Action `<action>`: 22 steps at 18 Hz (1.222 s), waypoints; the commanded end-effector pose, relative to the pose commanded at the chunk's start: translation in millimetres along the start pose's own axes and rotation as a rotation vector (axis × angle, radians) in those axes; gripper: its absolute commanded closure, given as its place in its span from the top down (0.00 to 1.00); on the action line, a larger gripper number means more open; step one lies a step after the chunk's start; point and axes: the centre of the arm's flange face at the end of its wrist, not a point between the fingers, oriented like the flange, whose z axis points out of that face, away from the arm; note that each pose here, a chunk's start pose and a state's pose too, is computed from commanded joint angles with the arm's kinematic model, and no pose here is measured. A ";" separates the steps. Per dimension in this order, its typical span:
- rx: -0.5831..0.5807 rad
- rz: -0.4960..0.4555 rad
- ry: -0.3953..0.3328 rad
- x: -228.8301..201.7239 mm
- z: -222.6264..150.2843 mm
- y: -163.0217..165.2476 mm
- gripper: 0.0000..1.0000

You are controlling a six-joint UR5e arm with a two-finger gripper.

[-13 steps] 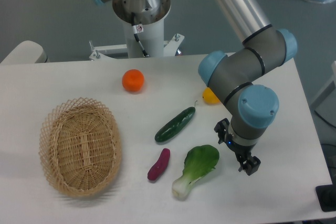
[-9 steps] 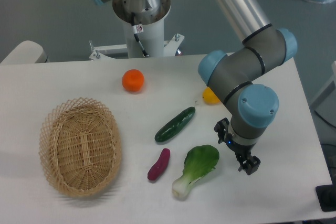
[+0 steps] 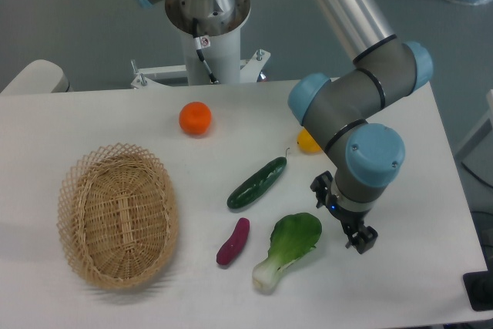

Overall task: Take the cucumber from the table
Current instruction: 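Move the gripper over the green cucumber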

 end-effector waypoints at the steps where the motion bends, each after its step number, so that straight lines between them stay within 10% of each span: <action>1: 0.002 -0.002 0.003 0.9 0.0 -0.2 1.00; 22: -0.009 -0.072 0.144 114.6 62.9 -5.0 1.00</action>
